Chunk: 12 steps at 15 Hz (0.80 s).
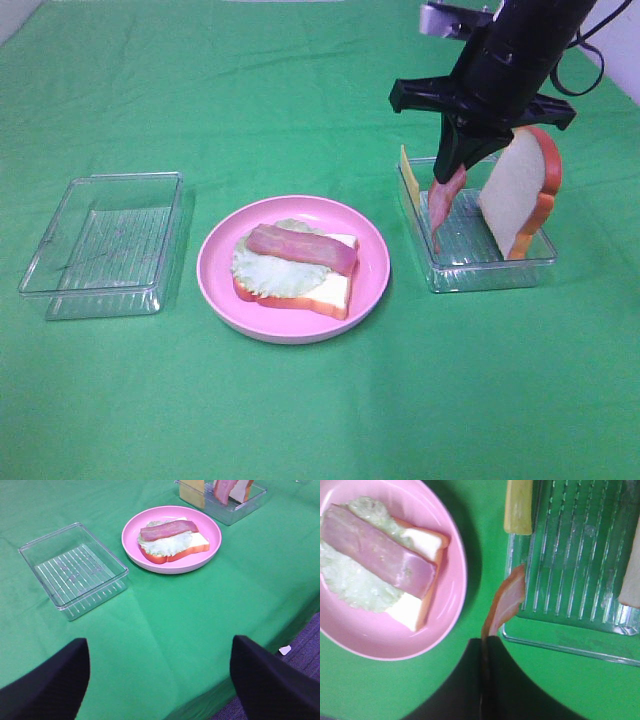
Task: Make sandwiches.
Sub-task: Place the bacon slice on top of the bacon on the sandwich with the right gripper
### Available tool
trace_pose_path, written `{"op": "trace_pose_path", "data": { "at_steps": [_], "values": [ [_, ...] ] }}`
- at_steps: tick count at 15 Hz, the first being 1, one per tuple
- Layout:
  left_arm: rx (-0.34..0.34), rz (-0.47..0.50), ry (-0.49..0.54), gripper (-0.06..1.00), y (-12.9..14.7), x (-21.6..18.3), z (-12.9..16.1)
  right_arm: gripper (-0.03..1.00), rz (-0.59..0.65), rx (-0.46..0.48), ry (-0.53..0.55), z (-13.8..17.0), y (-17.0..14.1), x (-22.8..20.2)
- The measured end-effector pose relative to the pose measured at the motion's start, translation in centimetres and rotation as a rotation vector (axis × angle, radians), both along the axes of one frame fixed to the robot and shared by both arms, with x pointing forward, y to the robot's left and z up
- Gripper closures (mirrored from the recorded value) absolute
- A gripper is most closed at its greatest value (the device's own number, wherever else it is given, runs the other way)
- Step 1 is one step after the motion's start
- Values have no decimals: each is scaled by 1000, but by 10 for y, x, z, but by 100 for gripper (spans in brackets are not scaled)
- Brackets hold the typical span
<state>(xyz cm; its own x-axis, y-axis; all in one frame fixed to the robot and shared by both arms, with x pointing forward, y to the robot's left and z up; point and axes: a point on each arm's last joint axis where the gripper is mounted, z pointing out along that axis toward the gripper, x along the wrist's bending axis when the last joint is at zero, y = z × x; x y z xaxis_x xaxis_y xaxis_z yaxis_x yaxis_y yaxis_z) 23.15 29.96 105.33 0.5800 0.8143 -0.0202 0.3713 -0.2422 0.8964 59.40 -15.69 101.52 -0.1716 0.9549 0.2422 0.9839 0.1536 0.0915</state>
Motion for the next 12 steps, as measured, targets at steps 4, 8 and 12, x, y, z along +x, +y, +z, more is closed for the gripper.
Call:
{"op": "trace_pose_path", "data": {
  "at_steps": [4, 8, 12],
  "values": [
    [0, 0, 0, 21, 0, 0, 0, 97, 45, 207, -17, 31, 13, -13],
    [0, 0, 0, 21, 0, 0, 0, 97, 99, 479, -2, 43, 34, -16],
    [0, 0, 0, 21, 0, 0, 0, 97, 145, 572, 5, 30, 69, -18]
  ]
}}
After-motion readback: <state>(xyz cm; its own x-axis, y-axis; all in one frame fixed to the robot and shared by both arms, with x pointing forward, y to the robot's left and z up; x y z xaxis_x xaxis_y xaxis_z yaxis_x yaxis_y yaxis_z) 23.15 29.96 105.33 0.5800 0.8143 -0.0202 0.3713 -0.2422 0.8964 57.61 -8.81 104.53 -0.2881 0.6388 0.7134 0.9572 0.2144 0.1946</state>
